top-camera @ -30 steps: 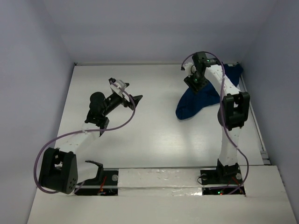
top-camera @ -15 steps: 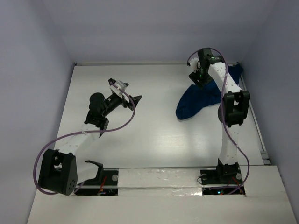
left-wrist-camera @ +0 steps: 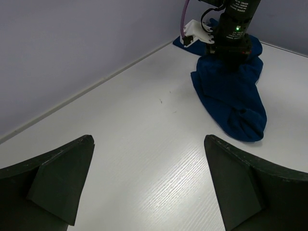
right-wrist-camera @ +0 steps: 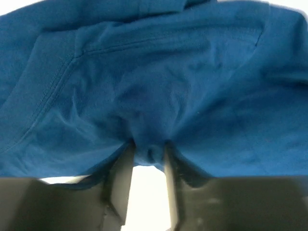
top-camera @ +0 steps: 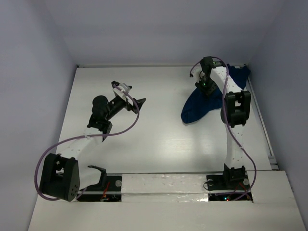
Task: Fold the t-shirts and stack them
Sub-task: Grab crumpled tshirt from bin with the right arm, then move the tshirt to the center of the board
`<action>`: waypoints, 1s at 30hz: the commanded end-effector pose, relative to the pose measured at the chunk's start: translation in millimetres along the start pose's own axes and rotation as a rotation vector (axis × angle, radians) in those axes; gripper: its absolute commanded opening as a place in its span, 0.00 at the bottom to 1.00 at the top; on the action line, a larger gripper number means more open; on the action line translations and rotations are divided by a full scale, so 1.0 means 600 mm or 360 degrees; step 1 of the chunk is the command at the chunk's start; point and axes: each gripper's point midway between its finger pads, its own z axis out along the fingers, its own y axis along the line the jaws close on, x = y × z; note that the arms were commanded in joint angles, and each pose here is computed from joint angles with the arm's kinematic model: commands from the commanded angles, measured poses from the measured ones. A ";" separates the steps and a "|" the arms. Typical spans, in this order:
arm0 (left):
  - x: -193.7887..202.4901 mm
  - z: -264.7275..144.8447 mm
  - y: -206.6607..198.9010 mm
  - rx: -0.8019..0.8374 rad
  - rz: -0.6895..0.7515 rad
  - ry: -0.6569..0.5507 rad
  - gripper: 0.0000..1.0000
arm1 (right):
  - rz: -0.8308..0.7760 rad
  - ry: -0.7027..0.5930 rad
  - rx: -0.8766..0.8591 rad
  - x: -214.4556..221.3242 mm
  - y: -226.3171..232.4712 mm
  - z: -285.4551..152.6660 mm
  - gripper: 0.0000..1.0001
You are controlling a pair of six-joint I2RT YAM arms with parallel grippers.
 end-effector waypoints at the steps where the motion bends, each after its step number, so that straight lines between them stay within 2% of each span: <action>1: -0.015 0.004 -0.001 0.0010 0.0041 -0.0051 0.99 | -0.0079 -0.0014 0.0028 -0.003 -0.018 -0.018 0.08; 2: -0.016 0.004 -0.001 0.0013 0.0042 -0.0053 0.99 | -0.0061 -0.0014 0.0040 -0.004 -0.020 -0.018 0.00; 5: -0.017 0.004 -0.001 0.0013 0.0036 -0.0055 0.99 | -0.0040 -0.0090 0.0102 -0.018 -0.032 -0.036 0.00; 9: -0.010 0.009 -0.006 0.0045 -0.0006 -0.0041 0.99 | 0.0026 -0.0300 0.0192 -0.051 -0.052 -0.128 0.00; 11: -0.005 0.014 -0.013 0.0065 -0.0045 -0.0035 0.99 | 0.0055 -0.0546 0.0283 -0.080 -0.068 -0.235 0.00; 13: -0.001 0.023 -0.024 0.0080 -0.0059 -0.0039 0.99 | 0.0068 -0.0719 0.0310 -0.090 -0.065 -0.312 0.00; 14: -0.005 0.030 -0.040 0.0109 -0.0051 -0.0053 0.99 | 0.0076 -0.0858 0.0354 -0.091 -0.063 -0.381 0.00; 17: -0.019 0.054 -0.067 0.0157 0.0016 -0.0086 0.99 | 0.0082 -0.1026 0.0395 -0.074 -0.041 -0.473 0.00; 19: -0.026 0.084 -0.102 0.0239 0.0023 -0.0082 0.99 | 0.0095 -0.1064 0.0393 -0.063 -0.031 -0.490 0.00; 21: -0.005 0.113 -0.130 0.0308 0.0003 -0.0032 0.99 | 0.0123 -0.1140 0.0413 -0.044 -0.017 -0.527 0.00; 23: -0.008 0.145 -0.144 0.0335 -0.0001 -0.0065 0.99 | 0.0139 -0.1242 0.0405 -0.039 -0.004 -0.559 0.00; 26: -0.032 0.178 -0.166 0.0341 0.0013 -0.0189 0.99 | 0.0133 -0.1324 0.0341 -0.022 0.025 -0.599 0.00; 29: -0.062 0.216 -0.166 0.0243 0.0070 -0.0389 0.99 | 0.0127 -0.1314 0.0266 -0.012 0.045 -0.597 0.00; 30: -0.054 0.232 -0.168 0.0228 0.0069 -0.0416 0.99 | 0.0130 -0.1302 0.0257 -0.011 0.046 -0.591 0.00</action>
